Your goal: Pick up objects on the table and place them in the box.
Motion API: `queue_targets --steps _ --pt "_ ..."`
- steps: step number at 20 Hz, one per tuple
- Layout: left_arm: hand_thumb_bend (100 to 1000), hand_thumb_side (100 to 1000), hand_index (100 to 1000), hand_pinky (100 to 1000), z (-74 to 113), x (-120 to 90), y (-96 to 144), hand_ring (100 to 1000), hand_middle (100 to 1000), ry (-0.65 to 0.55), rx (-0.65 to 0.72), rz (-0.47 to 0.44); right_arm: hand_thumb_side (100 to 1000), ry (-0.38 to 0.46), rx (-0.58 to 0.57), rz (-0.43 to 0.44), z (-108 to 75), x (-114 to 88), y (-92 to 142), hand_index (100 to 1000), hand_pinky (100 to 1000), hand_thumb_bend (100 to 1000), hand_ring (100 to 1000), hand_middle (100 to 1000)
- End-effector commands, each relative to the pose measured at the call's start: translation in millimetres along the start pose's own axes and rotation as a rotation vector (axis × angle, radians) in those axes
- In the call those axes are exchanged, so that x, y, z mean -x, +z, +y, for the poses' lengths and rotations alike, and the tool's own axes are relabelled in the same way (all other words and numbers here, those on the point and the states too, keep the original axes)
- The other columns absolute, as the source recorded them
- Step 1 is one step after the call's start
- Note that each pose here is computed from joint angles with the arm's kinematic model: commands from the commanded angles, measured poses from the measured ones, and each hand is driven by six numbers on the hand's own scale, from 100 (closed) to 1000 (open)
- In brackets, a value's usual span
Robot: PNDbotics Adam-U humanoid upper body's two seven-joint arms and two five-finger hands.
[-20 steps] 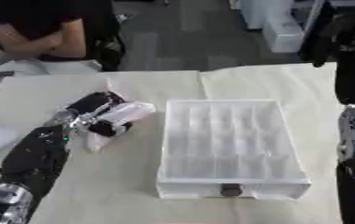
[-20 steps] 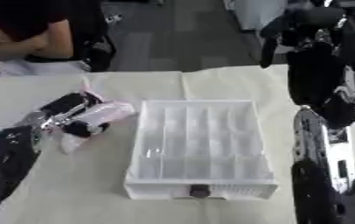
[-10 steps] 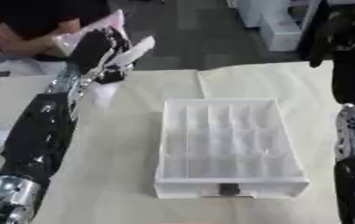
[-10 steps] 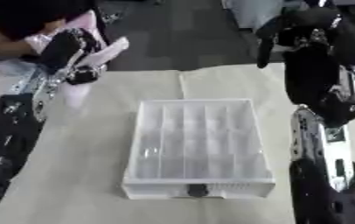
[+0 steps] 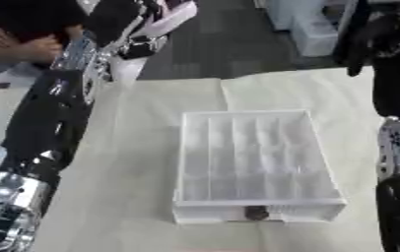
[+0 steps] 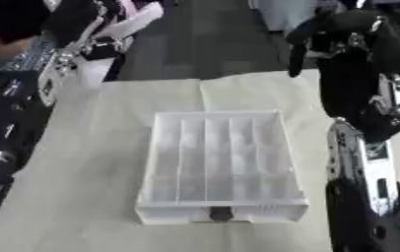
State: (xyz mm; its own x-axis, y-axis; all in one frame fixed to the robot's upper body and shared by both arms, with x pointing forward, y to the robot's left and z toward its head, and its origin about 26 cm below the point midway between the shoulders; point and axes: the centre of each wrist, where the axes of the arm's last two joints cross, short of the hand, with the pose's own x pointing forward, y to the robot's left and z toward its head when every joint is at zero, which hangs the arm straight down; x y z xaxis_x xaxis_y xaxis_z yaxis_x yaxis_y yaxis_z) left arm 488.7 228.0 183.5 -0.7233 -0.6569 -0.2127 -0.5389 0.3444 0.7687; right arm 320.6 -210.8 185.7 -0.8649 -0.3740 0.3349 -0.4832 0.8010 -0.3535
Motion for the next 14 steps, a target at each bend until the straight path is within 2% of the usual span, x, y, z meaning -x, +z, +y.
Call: queue_targets --steps 1,9,12,14 --pt "100 100 267 100 4.9 -5 -18 108 155 0.075 -0.018 -0.088 839 0.026 -0.052 -0.051 1.0 -1 -6 726 297 100 595 824" --pt "108 100 291 100 -29.5 -57 -40 151 181 0.323 0.084 -0.199 834 0.022 -0.058 -0.058 2.4 -2 -9 726 297 100 596 825" --pt "104 100 297 100 -38.2 -68 -44 158 187 0.415 0.138 -0.248 834 0.022 -0.060 -0.060 2.5 -3 -10 726 297 100 596 824" --pt "100 134 315 100 -44.1 -72 -42 180 204 0.475 0.187 -0.273 834 0.023 -0.061 -0.061 2.5 -3 -11 726 297 100 596 824"
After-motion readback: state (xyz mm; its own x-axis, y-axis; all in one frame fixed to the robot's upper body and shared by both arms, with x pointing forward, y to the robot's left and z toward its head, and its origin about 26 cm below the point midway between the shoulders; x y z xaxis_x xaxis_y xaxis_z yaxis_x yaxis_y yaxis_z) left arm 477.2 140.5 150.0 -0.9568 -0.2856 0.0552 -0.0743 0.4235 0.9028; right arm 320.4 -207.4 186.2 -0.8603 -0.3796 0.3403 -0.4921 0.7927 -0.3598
